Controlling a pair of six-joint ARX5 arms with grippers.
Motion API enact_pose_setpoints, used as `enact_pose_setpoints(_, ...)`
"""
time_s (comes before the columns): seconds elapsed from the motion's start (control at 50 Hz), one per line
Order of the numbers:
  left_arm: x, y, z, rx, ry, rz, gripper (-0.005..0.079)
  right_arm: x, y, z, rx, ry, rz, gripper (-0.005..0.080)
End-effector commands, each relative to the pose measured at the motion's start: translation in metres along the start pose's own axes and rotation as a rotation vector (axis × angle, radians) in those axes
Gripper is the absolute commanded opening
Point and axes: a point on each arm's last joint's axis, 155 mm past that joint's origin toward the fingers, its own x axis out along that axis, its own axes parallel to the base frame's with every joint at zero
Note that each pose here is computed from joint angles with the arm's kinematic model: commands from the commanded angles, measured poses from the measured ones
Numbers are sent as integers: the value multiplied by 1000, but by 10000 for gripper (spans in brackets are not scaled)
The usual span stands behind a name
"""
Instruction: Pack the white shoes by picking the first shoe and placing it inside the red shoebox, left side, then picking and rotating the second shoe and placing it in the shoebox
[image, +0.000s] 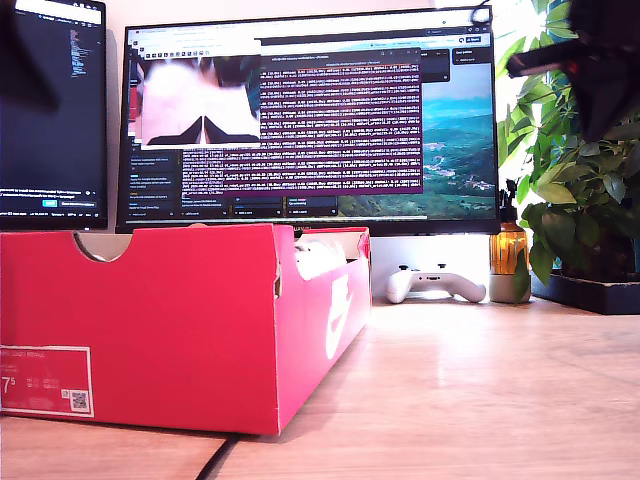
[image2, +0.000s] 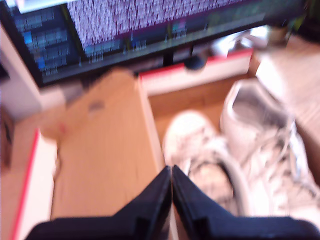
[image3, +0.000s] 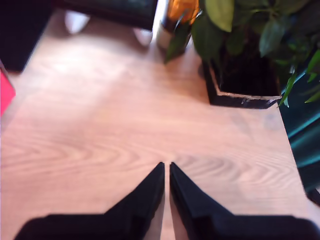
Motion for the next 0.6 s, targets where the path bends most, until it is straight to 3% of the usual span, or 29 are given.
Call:
enact_pose_setpoints(0.0, 4, 4, -8, -33, -1, 10, -19, 10, -5, -15, 16, 4, -9, -11)
enact_pose_setpoints(0.14, 9, 5, -15, -35, -18, 15, -19, 22, -17, -43, 14, 23, -31, -11)
enact_pose_setpoints(0.4, 13, 6, -22, -47, -47, 17, -19, 40, -17, -86, 60, 32, 50, -11)
enact_pose_setpoints(0.58, 18, 5, -40, -58, -57, 16, -19, 41, -25, -116, 76, 62, 34, -11)
